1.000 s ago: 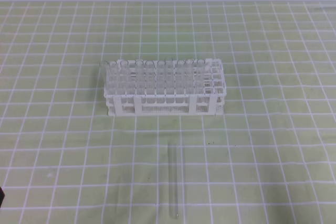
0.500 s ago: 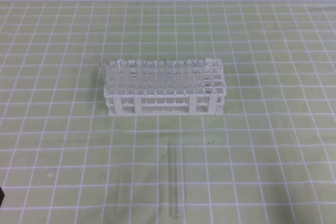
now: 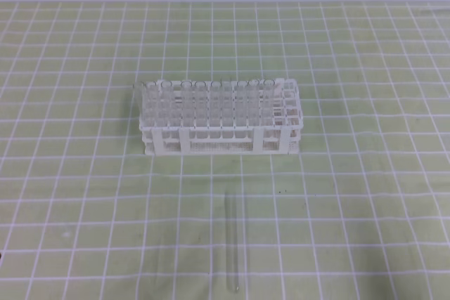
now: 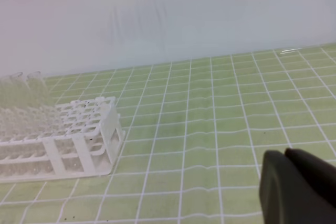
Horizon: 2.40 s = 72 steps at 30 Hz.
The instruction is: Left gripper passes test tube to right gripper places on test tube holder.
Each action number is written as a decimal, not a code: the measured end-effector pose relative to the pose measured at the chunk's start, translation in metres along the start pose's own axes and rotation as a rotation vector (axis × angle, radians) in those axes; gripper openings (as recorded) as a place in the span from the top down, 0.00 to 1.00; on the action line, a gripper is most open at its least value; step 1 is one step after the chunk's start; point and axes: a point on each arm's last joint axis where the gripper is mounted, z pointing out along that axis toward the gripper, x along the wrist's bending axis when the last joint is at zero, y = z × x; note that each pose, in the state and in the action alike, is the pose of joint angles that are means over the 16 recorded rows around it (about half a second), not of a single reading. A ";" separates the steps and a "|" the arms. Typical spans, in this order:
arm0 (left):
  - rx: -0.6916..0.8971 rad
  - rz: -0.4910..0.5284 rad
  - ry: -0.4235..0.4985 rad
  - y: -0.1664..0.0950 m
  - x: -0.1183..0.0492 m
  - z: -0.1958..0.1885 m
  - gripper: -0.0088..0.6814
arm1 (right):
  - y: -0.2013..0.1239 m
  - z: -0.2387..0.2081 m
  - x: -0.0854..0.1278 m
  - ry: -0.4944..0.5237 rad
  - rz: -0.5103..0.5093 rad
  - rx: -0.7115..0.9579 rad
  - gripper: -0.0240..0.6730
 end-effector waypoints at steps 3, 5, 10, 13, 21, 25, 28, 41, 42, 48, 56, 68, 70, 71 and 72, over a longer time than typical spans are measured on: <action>0.002 0.000 -0.001 0.000 0.000 0.000 0.99 | 0.000 0.000 0.000 0.000 0.000 0.000 0.97; 0.004 0.000 -0.001 0.001 0.000 0.000 0.99 | 0.000 0.000 0.000 0.000 0.000 0.000 0.97; 0.006 -0.009 -0.003 0.002 0.000 0.000 0.99 | 0.000 0.000 0.000 0.000 0.001 -0.002 0.97; -0.001 -0.039 -0.008 0.003 -0.001 0.000 0.99 | 0.001 0.000 0.000 0.001 0.008 -0.008 0.97; -0.074 -0.235 -0.024 0.008 -0.002 0.000 0.99 | 0.003 0.000 0.000 0.006 0.043 -0.034 0.97; -0.116 -0.332 -0.025 0.010 -0.001 -0.001 0.99 | 0.004 0.000 0.001 0.008 0.061 -0.047 0.97; -0.140 -0.384 -0.022 0.011 0.000 -0.001 0.99 | 0.005 0.000 0.001 0.009 0.072 -0.053 0.97; -0.152 -0.419 -0.044 0.026 -0.002 -0.003 0.99 | 0.018 -0.002 0.004 0.032 0.187 -0.083 0.97; -0.149 -0.421 -0.049 0.029 -0.003 -0.003 0.99 | 0.021 -0.003 0.005 0.037 0.196 -0.081 0.97; -0.058 -0.407 -0.101 0.055 -0.010 0.000 0.99 | 0.053 -0.003 0.017 0.067 0.196 0.002 0.97; 0.313 -0.298 -0.192 0.090 -0.022 0.033 0.99 | 0.103 0.011 0.035 0.082 0.128 0.271 0.97; 0.789 -0.234 -0.366 0.092 -0.042 0.111 0.99 | 0.117 0.053 0.045 0.103 0.141 0.606 0.97; 0.807 -0.235 -0.387 0.090 -0.050 0.121 0.99 | 0.114 0.059 0.047 0.118 0.152 0.643 0.97; 0.813 -0.235 -0.395 0.089 -0.055 0.125 0.99 | 0.112 0.062 0.047 0.126 0.157 0.661 0.97; 0.822 -0.235 -0.403 0.089 -0.061 0.128 0.99 | 0.111 0.065 0.048 0.134 0.161 0.678 0.97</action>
